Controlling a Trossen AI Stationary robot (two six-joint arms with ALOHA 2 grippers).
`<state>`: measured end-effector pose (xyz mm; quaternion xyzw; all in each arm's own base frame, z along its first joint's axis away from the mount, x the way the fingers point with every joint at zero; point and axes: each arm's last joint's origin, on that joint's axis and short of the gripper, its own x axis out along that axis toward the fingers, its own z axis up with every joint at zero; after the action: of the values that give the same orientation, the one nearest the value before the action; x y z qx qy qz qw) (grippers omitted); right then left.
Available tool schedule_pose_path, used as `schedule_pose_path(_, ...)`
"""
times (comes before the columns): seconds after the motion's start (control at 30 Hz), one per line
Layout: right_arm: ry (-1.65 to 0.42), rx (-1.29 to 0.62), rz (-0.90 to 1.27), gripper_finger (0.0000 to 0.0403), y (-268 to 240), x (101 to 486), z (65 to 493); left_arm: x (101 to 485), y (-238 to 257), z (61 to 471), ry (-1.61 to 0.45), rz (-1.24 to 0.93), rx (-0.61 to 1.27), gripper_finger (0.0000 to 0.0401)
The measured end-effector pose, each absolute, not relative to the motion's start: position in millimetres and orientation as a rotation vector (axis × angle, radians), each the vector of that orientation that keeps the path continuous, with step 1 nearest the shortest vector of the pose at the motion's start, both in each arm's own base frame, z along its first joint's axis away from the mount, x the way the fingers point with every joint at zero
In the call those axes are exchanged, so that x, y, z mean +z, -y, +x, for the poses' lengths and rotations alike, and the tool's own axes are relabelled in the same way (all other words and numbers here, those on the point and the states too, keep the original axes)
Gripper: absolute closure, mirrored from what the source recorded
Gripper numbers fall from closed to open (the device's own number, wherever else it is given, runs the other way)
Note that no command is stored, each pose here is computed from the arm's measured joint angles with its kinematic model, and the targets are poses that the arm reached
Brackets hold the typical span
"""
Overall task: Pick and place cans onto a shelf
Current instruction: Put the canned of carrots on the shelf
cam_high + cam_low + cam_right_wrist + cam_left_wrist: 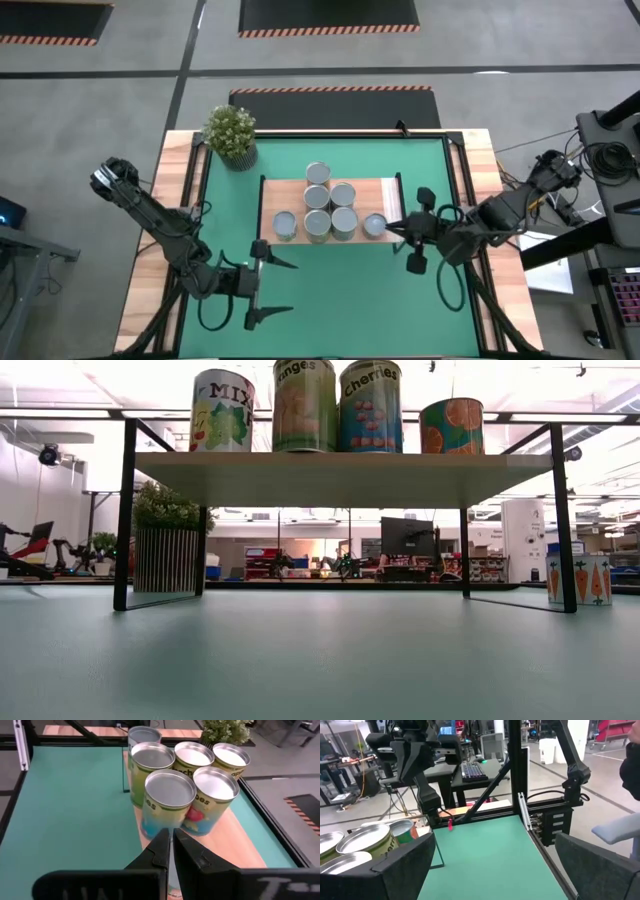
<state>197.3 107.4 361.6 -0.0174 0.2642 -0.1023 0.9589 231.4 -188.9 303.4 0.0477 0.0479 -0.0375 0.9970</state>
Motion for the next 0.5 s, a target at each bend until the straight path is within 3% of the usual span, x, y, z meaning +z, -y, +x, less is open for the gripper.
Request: schedule_pose_path(0.5, -0.557, -0.206, -0.049, 0.0390, -110.8, 352.6, 195.4, 302.6, 188.1, 231.9, -0.102, 0.110, -0.072, 0.0008)
